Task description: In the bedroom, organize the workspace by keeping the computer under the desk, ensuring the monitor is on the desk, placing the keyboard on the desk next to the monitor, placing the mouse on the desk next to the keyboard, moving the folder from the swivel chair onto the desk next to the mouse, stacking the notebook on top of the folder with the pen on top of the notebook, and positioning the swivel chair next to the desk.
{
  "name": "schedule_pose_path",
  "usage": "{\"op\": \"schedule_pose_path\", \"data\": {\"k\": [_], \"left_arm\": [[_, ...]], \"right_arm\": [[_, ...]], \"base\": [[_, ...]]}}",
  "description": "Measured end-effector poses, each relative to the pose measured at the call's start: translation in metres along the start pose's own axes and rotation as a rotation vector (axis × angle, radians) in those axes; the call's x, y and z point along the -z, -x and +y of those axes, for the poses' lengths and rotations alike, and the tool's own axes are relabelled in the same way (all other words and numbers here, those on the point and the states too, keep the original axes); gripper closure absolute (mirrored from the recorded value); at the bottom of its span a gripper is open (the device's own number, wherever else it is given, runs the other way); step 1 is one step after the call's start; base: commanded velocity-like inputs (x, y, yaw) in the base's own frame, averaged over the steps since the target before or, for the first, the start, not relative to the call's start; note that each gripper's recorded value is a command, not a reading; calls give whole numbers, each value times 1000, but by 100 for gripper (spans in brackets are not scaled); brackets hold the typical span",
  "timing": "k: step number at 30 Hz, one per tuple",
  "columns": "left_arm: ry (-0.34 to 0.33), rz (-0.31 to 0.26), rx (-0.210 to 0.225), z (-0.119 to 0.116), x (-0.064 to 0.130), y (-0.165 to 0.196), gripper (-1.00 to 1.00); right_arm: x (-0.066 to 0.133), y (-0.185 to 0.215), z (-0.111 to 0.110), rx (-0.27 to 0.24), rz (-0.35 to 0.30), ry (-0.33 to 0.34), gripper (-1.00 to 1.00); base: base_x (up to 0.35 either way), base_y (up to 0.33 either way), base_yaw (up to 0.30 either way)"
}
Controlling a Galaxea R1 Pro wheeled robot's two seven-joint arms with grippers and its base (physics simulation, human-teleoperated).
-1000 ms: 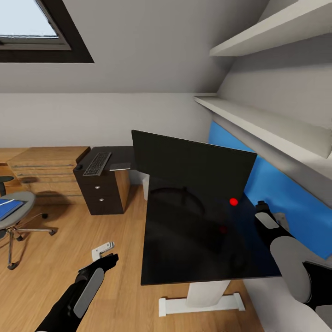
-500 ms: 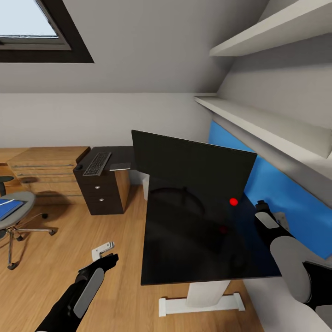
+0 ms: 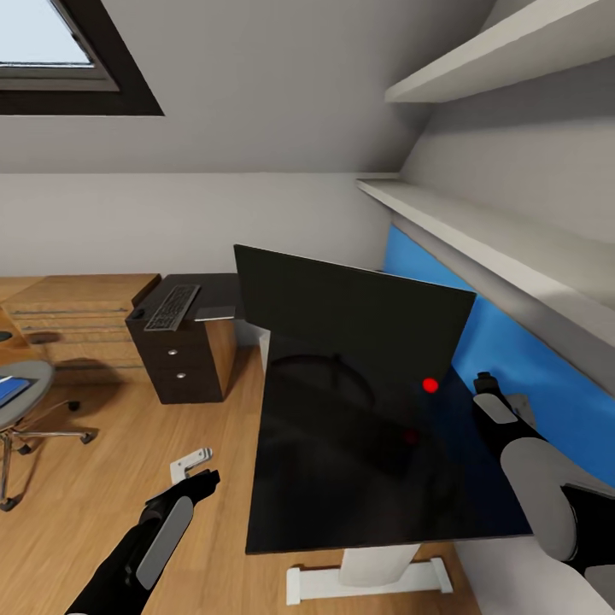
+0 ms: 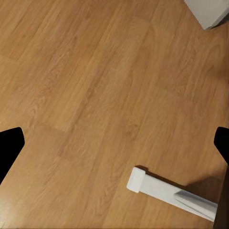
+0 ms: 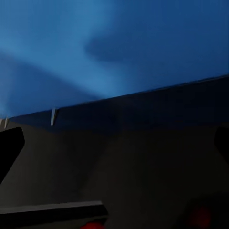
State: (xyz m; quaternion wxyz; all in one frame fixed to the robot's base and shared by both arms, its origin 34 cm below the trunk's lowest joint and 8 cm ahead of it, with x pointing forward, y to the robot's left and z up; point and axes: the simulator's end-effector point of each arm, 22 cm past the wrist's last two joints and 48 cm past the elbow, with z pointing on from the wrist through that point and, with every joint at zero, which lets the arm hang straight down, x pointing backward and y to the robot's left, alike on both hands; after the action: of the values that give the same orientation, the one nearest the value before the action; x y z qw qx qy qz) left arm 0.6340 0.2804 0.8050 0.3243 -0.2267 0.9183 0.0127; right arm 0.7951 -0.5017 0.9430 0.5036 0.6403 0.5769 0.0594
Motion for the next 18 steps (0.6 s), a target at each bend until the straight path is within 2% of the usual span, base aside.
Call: {"op": "schedule_pose_path", "data": {"k": [11, 18], "left_arm": [[0, 4, 0, 0, 0, -1, -100], [0, 5, 0, 0, -1, -2, -100]], "right_arm": [[-3, 2, -5, -19, 20, -16, -100], [-4, -14, -10, -74, 129, -35, -100]], "base": [[12, -7, 0], [1, -1, 0]]}}
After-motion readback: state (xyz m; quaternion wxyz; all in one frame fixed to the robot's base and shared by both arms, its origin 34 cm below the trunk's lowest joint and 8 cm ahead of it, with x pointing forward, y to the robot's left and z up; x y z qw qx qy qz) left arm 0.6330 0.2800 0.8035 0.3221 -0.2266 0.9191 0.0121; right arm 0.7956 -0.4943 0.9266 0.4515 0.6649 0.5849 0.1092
